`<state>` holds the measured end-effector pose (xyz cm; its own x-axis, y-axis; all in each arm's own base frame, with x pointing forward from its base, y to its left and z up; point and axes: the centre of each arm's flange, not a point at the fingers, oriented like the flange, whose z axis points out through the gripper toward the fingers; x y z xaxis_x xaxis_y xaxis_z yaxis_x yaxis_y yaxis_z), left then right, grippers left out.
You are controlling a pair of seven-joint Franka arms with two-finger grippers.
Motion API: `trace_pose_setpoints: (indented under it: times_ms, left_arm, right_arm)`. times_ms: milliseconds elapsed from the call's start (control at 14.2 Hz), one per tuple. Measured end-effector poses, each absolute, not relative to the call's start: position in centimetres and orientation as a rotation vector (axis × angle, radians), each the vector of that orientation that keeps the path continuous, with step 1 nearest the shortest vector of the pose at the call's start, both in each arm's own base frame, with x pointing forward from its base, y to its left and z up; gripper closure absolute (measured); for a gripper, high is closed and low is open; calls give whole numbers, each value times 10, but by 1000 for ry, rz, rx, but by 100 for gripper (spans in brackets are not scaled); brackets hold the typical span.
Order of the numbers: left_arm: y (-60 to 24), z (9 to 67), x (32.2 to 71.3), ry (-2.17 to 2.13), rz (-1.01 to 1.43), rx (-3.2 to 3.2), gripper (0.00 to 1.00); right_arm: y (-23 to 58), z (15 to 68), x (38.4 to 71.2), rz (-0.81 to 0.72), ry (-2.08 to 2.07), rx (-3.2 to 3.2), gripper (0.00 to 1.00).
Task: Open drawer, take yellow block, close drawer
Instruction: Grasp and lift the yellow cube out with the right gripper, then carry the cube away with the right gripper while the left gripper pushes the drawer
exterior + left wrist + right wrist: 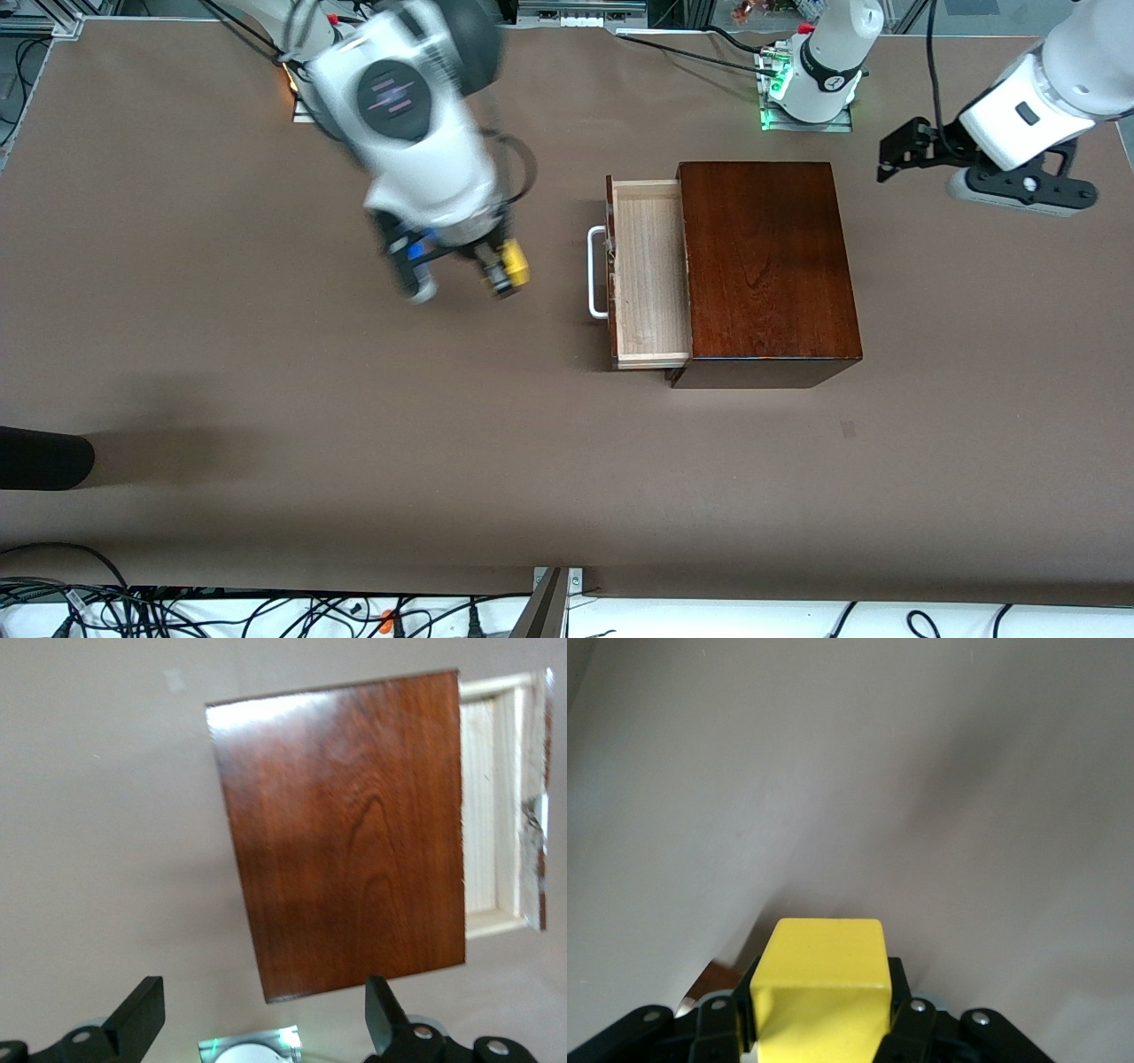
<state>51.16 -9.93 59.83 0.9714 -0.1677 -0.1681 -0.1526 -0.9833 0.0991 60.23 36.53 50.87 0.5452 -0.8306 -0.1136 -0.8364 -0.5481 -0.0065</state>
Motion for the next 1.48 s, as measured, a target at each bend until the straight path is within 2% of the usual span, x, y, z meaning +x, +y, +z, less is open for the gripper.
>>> trace_pose_setpoints:
  times_ms: [211,422,632,843,1195,1476]
  left_arm:
    - [-170,571,510,-456,-354,3009,0]
    - [-234,548,531,-729,-374,2916,0]
    - [-274,513,555,-936,-378,2785,0]
    - [-351,466,547,-1205,-357,2648,0]
    - [-473,398,514,-1648,-114,2428,0]
    - [-487,344,528,-1960,9,2160,0]
  right_arm:
    - [250,514,638,194,1150,-2882,44]
    - [140,503,661,222,806,-3023,44]
    - [44,480,670,254,467,-3113,44]
    - [-31,452,672,222,219,-3161,44]
    - [-119,364,659,138,-23,-3142,44]
    - [-161,272,660,91,-136,-3098,44]
